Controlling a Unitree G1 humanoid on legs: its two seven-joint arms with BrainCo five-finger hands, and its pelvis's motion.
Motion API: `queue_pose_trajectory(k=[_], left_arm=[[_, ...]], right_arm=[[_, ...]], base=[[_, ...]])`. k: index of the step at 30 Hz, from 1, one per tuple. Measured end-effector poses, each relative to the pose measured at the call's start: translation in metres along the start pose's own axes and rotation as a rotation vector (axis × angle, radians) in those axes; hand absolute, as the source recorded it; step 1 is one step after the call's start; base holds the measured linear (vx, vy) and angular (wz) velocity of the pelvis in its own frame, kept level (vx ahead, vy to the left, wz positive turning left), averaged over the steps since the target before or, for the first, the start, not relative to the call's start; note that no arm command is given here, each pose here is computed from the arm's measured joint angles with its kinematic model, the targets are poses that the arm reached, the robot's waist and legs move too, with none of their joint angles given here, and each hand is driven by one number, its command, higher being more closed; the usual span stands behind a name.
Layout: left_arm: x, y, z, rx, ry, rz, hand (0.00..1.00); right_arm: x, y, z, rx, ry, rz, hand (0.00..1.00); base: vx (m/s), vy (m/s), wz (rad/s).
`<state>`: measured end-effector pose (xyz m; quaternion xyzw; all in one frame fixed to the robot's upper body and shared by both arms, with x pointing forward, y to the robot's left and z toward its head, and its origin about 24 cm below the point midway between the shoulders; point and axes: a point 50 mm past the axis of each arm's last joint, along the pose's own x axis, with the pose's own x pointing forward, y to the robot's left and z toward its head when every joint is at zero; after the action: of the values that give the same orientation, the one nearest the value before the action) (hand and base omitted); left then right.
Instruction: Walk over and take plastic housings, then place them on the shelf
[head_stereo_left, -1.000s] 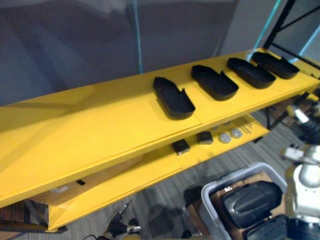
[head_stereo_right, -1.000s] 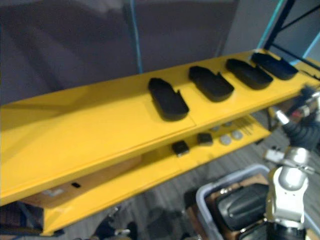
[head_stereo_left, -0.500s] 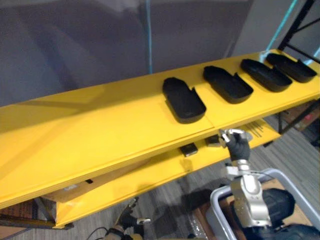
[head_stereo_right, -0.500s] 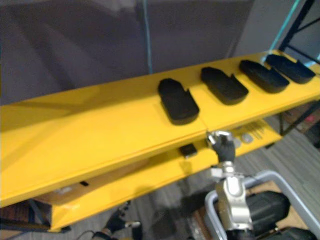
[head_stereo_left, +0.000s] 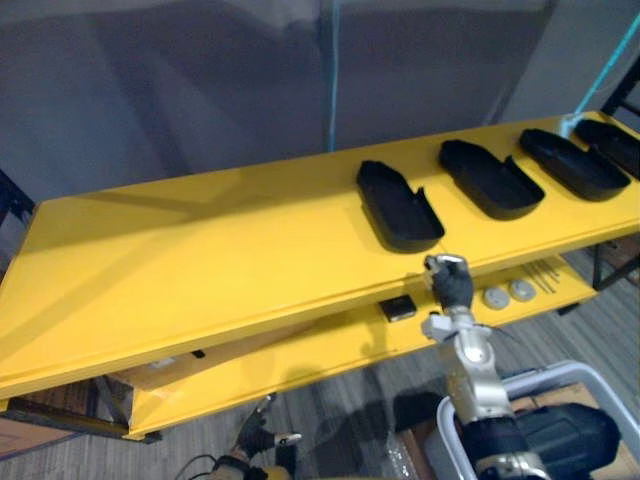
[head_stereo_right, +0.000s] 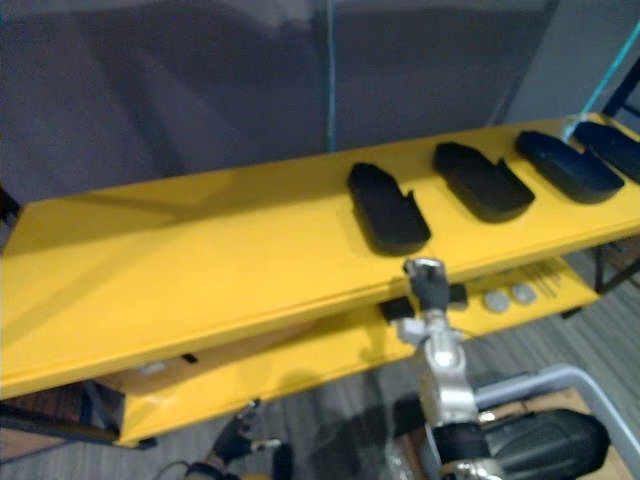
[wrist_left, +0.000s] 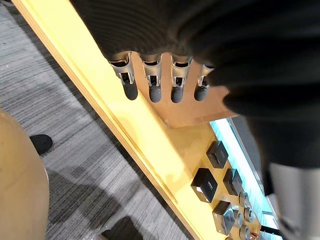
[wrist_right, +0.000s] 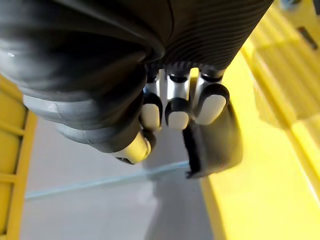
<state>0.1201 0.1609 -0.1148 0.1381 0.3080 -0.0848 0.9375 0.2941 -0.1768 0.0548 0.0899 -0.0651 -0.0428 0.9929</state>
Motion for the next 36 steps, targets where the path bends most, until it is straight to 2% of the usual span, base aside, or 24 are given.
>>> queue_pose_trajectory(k=[14, 25, 36], left_arm=[[0.002, 0.003, 0.004, -0.043, -0.023, 0.050, 0.00], [0.005, 0.014, 0.002, -0.086, -0.043, 0.148, 0.00], [0.008, 0.020, 0.000, -0.102, -0.060, 0.180, 0.00]], right_arm=[[0.020, -0.005, 0.001, -0.042, 0.039, -0.091, 1.00], [0.027, -0.013, 0.005, -0.033, 0.042, -0.173, 1.00], [0.045, -0.019, 0.018, -0.049, 0.015, -0.190, 1.00]], base=[[0.02, -0.007, 0.05], [0.00, 0.000, 0.00], [0.00, 0.000, 0.00]])
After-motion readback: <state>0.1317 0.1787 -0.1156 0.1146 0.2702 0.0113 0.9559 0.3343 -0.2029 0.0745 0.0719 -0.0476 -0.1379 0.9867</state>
